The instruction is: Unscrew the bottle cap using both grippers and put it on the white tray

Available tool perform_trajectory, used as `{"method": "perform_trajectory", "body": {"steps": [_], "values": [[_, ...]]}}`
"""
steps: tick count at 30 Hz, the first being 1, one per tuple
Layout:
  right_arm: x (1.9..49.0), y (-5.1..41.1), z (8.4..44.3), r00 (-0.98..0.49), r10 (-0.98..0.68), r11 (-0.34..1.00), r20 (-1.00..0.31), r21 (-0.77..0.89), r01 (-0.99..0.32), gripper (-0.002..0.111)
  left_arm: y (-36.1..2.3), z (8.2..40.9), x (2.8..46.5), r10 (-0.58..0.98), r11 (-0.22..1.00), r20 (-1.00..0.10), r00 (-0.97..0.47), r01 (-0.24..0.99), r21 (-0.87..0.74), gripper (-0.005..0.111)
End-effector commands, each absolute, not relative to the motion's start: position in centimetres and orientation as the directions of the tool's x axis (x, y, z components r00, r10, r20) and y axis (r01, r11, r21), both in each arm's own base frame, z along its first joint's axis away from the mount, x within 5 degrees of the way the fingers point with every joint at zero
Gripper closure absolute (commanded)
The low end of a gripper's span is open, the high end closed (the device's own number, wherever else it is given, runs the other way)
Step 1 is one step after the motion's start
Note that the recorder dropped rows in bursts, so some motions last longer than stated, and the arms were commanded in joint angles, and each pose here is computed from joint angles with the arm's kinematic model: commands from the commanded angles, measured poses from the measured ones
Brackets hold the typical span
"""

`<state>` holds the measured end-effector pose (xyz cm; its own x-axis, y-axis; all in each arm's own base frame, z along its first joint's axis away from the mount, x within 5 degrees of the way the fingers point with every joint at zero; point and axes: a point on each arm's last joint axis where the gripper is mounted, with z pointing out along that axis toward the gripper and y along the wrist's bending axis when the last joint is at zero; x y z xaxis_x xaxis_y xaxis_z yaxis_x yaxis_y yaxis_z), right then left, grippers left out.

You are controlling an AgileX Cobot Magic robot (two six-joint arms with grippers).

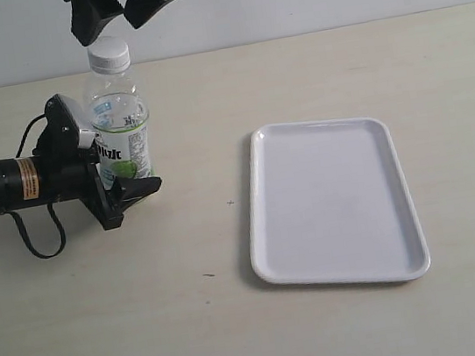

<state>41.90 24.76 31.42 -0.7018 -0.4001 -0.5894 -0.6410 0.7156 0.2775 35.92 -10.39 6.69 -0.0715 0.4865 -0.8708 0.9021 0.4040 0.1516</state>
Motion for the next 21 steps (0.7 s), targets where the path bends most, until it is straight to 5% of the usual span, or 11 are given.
{"method": "perform_trajectory", "body": {"steps": [1, 21], "values": [[42.0, 24.7, 31.5, -0.704, -0.388, 0.73, -0.594, 0.267, -0.629, 0.042, -10.4, 6.4, 35.6, 0.518, 0.391, -0.852, -0.081, 0.908, 0.151, 0.107], [41.8, 25.2, 30.3, -0.695, -0.45, 0.678, -0.561, 0.293, -0.675, 0.042, -10.4, 6.4, 35.6, 0.516, 0.39, -0.853, -0.081, 0.908, 0.151, 0.107]]}}
